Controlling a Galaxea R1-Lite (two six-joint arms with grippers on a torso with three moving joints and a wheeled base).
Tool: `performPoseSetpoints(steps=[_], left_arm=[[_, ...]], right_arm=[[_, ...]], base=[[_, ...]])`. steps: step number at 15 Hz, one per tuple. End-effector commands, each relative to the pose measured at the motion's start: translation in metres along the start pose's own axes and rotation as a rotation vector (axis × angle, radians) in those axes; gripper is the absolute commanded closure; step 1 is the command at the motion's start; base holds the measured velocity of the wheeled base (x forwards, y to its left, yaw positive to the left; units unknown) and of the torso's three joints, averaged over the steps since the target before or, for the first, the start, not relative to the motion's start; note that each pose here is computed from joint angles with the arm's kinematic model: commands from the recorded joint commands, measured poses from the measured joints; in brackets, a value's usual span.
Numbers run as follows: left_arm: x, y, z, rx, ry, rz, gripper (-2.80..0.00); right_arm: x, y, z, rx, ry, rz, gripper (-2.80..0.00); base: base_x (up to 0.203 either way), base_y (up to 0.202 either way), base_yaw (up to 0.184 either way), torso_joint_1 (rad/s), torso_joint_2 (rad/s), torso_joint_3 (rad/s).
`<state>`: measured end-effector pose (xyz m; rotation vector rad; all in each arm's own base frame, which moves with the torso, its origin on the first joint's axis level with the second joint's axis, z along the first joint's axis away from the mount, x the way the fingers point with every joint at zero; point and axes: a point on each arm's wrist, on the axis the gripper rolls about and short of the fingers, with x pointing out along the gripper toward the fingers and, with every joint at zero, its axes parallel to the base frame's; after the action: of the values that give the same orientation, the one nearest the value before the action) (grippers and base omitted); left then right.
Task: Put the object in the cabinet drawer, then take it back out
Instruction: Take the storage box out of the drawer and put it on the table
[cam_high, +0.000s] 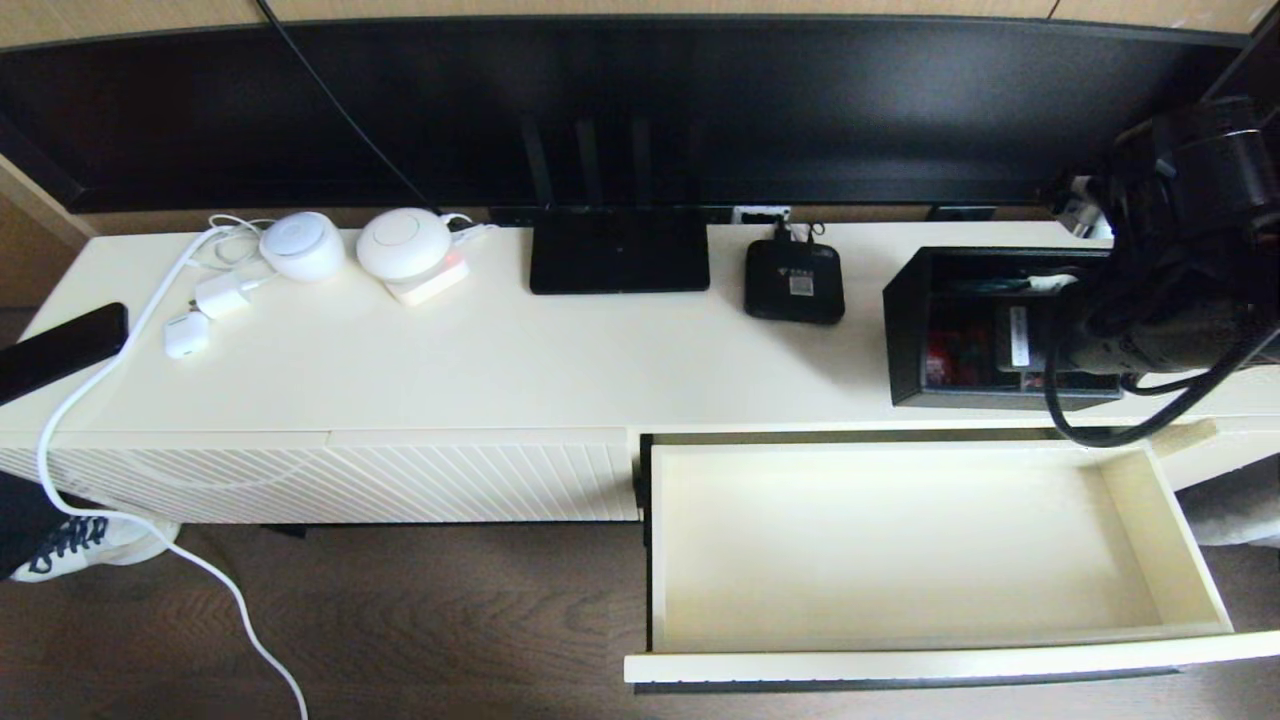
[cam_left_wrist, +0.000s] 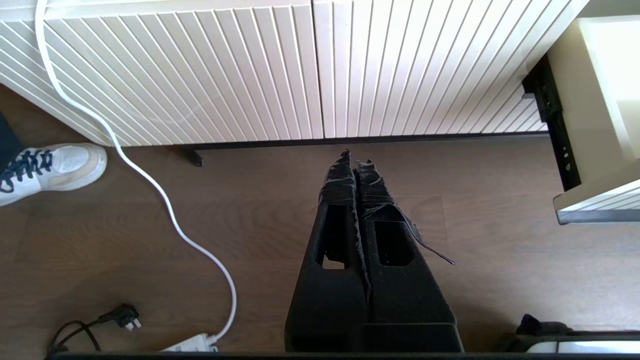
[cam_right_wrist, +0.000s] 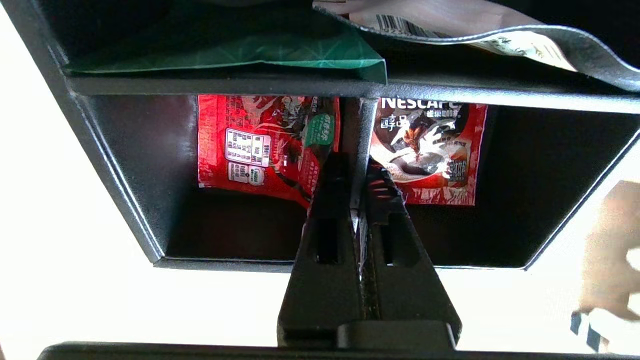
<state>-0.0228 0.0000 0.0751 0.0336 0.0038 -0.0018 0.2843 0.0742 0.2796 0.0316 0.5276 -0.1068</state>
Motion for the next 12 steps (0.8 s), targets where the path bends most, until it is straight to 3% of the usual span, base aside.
performPoseSetpoints(steps=[1, 3, 10, 11, 12], left_arm=[[0.0, 0.0, 0.0, 0.0, 0.0, 0.0, 0.0], [0.0, 0.0, 0.0, 0.0, -0.001, 0.0, 0.0], [0.0, 0.0, 0.0, 0.0, 0.0, 0.0, 0.0], [0.0, 0.0, 0.0, 0.0, 0.0, 0.0, 0.0], [0.0, 0.0, 0.0, 0.0, 0.001, 0.0, 0.0]], right_arm=[[0.017, 0.003, 0.003, -0.012, -0.002, -0.011, 0.0], [0.023, 0.005, 0.004, -0.039, -0.011, -0.01, 0.0], [0.031, 0.009, 0.008, -0.025, -0.031, -0.007, 0.0], [0.032, 0.009, 0.006, -0.019, -0.023, -0.005, -2.8], [0.032, 0.009, 0.005, -0.01, -0.021, -0.006, -2.8]], base=[[0.0, 0.0, 0.0, 0.0, 0.0, 0.0], [0.0, 0.0, 0.0, 0.0, 0.0, 0.0], [0.0, 0.0, 0.0, 0.0, 0.0, 0.0], [0.0, 0.0, 0.0, 0.0, 0.0, 0.0], [0.0, 0.0, 0.0, 0.0, 0.0, 0.0]])
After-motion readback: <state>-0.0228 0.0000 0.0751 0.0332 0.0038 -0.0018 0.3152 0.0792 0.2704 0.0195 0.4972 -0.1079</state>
